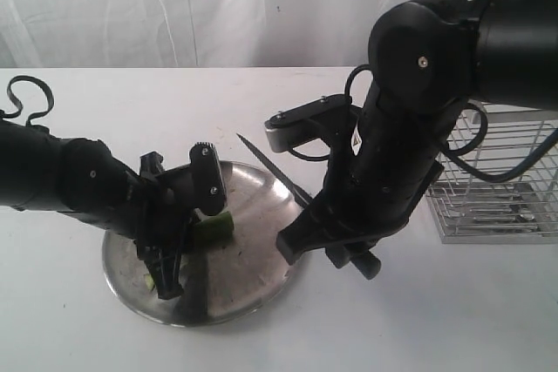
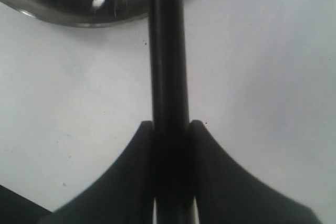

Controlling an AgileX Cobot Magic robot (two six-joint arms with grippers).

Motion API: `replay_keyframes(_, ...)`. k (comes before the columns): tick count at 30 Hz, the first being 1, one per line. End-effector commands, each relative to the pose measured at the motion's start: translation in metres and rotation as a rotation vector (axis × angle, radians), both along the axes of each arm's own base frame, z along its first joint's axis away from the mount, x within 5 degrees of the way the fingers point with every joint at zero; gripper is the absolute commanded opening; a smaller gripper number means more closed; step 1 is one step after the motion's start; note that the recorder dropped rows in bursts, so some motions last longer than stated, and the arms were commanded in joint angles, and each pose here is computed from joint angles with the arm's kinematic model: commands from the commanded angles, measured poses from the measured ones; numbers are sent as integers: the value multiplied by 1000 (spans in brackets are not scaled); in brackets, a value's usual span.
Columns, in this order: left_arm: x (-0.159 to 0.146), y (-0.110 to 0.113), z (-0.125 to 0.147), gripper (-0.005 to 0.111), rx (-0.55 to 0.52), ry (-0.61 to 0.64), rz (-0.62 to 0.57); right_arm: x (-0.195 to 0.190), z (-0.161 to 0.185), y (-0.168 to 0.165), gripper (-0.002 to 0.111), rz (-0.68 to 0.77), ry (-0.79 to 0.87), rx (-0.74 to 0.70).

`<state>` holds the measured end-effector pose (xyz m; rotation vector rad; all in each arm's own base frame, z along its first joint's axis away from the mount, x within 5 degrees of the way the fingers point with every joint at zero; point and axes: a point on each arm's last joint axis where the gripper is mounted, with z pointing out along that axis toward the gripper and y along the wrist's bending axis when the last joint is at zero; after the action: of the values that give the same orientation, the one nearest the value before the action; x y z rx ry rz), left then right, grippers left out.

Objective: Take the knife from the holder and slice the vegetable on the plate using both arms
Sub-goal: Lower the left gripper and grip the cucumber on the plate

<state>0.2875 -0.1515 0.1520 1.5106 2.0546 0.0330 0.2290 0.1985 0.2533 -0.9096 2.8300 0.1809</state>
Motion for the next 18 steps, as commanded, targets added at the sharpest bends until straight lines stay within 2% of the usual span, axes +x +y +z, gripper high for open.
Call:
replay_keyframes(1,-2,1,-6,5,-19,50,49,0,5,-1,0,-5,-5,7)
replay_keyframes(2,0,3,-5,0,-26,49,64,0,5,-1,0,-5,-5,7)
replay_keyframes(8,12,13,2,0,-68,85,157,0,5,-1,0,-5,-10,9)
replay_keyframes(18,19,21,7,0,-83,103,198,-1,5,0,0,-13,8,26)
